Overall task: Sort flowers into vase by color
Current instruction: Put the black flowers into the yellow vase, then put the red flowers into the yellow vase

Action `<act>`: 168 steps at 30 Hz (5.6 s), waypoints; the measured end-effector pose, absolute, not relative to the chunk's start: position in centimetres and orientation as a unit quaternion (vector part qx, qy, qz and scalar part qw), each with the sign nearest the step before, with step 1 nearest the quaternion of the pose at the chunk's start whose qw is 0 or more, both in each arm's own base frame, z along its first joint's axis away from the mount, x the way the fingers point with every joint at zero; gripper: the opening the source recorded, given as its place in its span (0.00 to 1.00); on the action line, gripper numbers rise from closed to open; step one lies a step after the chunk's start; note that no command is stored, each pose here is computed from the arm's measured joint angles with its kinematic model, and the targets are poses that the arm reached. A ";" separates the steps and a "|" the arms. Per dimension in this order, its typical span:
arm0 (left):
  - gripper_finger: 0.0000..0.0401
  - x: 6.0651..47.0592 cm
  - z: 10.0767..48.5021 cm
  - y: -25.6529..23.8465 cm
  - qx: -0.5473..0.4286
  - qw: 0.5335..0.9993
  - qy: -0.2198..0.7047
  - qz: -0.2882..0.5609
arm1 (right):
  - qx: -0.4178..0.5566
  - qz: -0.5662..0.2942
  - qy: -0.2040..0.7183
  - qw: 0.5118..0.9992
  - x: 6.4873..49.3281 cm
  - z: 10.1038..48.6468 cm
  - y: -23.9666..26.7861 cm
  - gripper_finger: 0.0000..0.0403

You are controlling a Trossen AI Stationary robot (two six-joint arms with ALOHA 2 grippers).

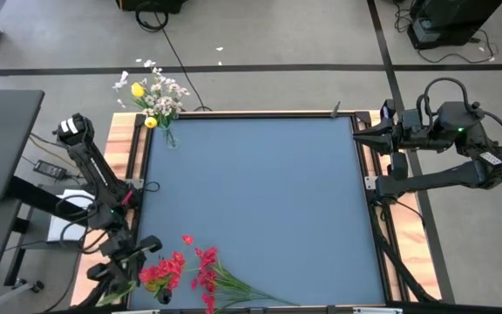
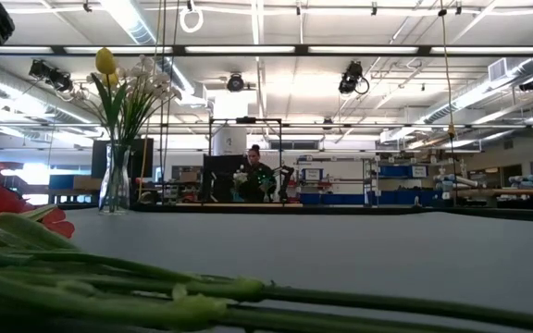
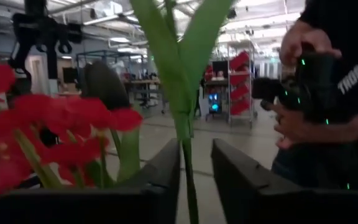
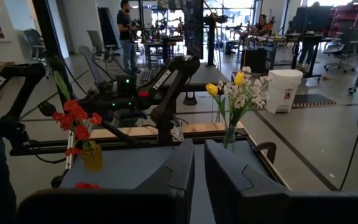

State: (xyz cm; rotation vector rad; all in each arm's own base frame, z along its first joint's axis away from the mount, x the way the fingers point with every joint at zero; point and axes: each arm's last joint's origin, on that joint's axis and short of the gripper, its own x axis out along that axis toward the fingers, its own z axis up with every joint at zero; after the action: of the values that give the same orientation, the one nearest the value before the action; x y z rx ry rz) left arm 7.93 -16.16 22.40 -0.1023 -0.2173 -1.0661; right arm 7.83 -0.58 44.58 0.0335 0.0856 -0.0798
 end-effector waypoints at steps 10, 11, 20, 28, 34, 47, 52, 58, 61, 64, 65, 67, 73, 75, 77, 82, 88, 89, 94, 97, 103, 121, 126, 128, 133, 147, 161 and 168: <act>0.55 7.9 22.8 -16.0 -0.057 0.855 -0.115 -0.503 | 0.017 -0.040 0.043 0.998 7.8 44.6 -0.6 0.12; 0.55 7.9 22.7 -16.0 -0.057 0.855 -0.114 -0.503 | 0.017 -0.040 0.043 0.998 7.8 44.6 -0.6 0.12; 0.54 8.0 22.6 -15.9 -0.049 0.866 -0.112 -0.485 | 0.017 -0.040 0.043 0.998 7.8 44.6 -0.6 0.12; 0.34 7.9 23.1 -15.5 -0.038 0.879 -0.132 -0.457 | 0.017 -0.040 0.043 0.998 7.8 44.6 -0.6 0.12; 0.14 7.8 23.3 -15.0 -0.034 0.885 -0.126 -0.446 | 0.017 -0.040 0.043 0.998 7.8 44.6 -0.6 0.12; 0.03 6.5 23.4 -14.5 -0.002 0.872 -0.123 -0.474 | 0.017 -0.040 0.043 0.998 7.8 44.6 -0.6 0.12; 0.03 6.4 23.5 -14.6 -0.058 0.864 -0.096 -0.490 | 0.017 -0.040 0.043 0.998 7.8 44.6 -0.6 0.12; 0.03 6.1 24.1 -14.6 -0.085 0.851 -0.096 -0.509 | 0.017 -0.040 0.043 0.998 7.8 44.6 -0.6 0.12; 0.02 6.0 24.7 -14.5 -0.077 0.850 -0.105 -0.510 | 0.017 -0.040 0.043 0.998 7.8 44.6 -0.6 0.12; 0.02 5.9 24.6 -14.3 -0.055 0.853 -0.085 -0.511 | 0.017 -0.040 0.043 0.998 7.8 44.6 -0.6 0.12; 0.02 5.9 24.5 -14.1 -0.049 0.854 -0.080 -0.511 | 0.017 -0.040 0.043 0.998 7.8 44.6 -0.6 0.12; 0.02 5.8 24.6 -13.8 -0.037 0.855 -0.075 -0.511 | 0.017 -0.040 0.043 0.998 7.8 44.6 -0.6 0.12; 0.02 5.6 24.5 -13.3 -0.025 0.858 -0.065 -0.510 | 0.017 -0.040 0.043 0.998 7.8 44.6 -0.6 0.12; 0.02 5.6 24.9 -13.3 -0.028 0.858 -0.068 -0.509 | 0.017 -0.040 0.043 0.998 7.8 44.6 -0.6 0.12; 0.02 5.6 25.7 -13.3 -0.025 0.857 -0.076 -0.508 | 0.017 -0.040 0.043 0.998 7.8 44.6 -0.6 0.12; 0.02 5.5 26.8 -12.9 -0.014 0.858 -0.097 -0.503 | 0.017 -0.040 0.043 0.998 7.8 44.6 -0.6 0.12; 0.02 5.6 26.7 -12.9 -0.014 0.861 -0.091 -0.500 | 0.017 -0.040 0.043 0.998 7.8 44.6 -0.6 0.12; 0.02 5.6 26.5 -12.9 -0.013 0.861 -0.089 -0.500 | 0.017 -0.040 0.043 0.998 7.8 44.6 -0.6 0.12; 0.02 5.6 23.8 -13.0 -0.036 0.859 -0.060 -0.507 | 0.017 -0.040 0.043 0.998 7.8 44.6 -0.6 0.12; 0.02 5.6 22.9 -12.9 -0.047 0.858 -0.063 -0.508 | 0.017 -0.040 0.043 0.998 7.8 44.6 -0.6 0.12; 0.07 5.5 22.0 -12.7 -0.049 0.858 -0.073 -0.506 | 0.017 -0.040 0.043 0.998 7.8 44.6 -0.6 0.12; 0.82 5.5 21.1 -12.4 -0.106 0.862 -0.058 -0.493 | 0.017 -0.040 0.043 0.998 7.8 44.6 -0.6 0.12; 0.91 5.4 22.4 -12.2 -0.063 0.862 -0.033 -0.503 | 0.017 -0.040 0.043 0.998 7.8 44.6 -0.6 0.12; 0.91 5.3 23.0 -11.9 -0.027 0.867 -0.010 -0.498 | 0.017 -0.040 0.043 0.998 7.8 44.6 -0.6 0.12; 0.91 4.7 26.3 -9.9 0.049 0.885 0.041 -0.461 | 0.017 -0.040 0.043 0.998 7.8 44.6 -0.6 0.12; 0.91 5.0 25.7 -9.7 0.017 0.893 0.090 -0.441 | 0.017 -0.040 0.043 0.998 7.8 44.6 -0.6 0.12; 0.91 5.0 22.0 -11.7 0.136 0.802 0.222 -0.538 | 0.017 -0.040 0.043 0.998 7.8 44.6 -0.6 0.12; 0.91 5.4 21.6 -11.4 0.091 0.821 0.283 -0.488 | 0.017 -0.040 0.043 0.998 7.8 44.6 -0.6 0.12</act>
State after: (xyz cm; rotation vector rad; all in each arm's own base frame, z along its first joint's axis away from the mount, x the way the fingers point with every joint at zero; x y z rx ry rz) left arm 5.44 -11.38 21.59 0.1940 0.6028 -1.0387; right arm 7.84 -0.58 44.58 0.0336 0.0859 -0.0798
